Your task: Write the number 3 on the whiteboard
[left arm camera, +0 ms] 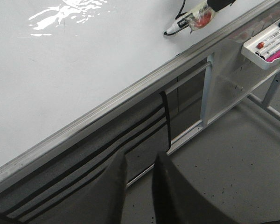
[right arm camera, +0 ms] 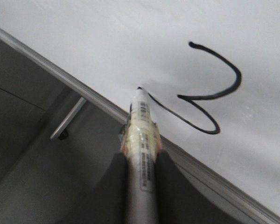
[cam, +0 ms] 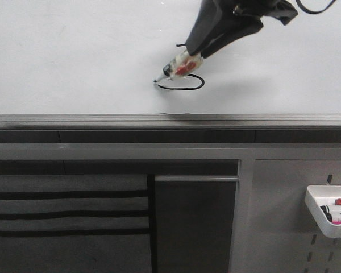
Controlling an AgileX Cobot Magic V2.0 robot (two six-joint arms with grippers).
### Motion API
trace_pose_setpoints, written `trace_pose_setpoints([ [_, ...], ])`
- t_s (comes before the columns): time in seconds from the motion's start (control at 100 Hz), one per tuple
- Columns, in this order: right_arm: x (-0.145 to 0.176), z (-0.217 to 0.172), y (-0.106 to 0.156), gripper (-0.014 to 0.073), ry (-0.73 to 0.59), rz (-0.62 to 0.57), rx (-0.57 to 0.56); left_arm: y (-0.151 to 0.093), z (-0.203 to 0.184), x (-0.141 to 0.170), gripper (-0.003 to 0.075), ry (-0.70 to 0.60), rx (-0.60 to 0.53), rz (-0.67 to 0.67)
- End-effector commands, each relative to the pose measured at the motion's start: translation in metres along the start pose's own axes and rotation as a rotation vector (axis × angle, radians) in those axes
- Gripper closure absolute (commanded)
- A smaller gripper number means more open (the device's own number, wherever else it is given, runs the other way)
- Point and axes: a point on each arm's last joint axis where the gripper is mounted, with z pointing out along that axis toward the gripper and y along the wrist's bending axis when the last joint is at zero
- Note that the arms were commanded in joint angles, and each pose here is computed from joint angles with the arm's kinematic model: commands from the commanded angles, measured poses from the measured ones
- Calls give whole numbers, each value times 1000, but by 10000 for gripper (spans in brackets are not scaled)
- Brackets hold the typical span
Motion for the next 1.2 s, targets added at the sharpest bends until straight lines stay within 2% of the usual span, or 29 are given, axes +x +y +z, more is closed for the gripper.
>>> trace_pose_setpoints([
  [0.0, -15, -42, 25, 669, -90, -129, -88, 3, -5, -13, 606, -91, -30, -23],
  [0.13, 4, -73, 48, 669, -168, -265, -154, 1, -5, -13, 606, -97, -4, -46],
  [0.39, 20, -99, 65, 669, -159, -492, -213, 2, -5, -15, 606, -116, -13, -47],
  [0.49, 24, -99, 70, 669, -141, -566, -244, 1, -4, -14, 606, -101, 1, 9],
  [0.64, 26, -99, 78, 669, -145, -696, -275, -12, -5, -17, 606, -142, 118, 155],
  [0.82, 27, -98, 87, 669, -158, -767, -298, -21, 9, -22, 606, -131, 264, 223],
  [0.98, 26, -97, 93, 669, -169, -787, -308, -25, 32, -29, 605, -73, 371, 248],
  [1.19, 27, -97, 97, 669, -173, -802, -319, -40, 61, -45, 600, -37, 506, 349],
])
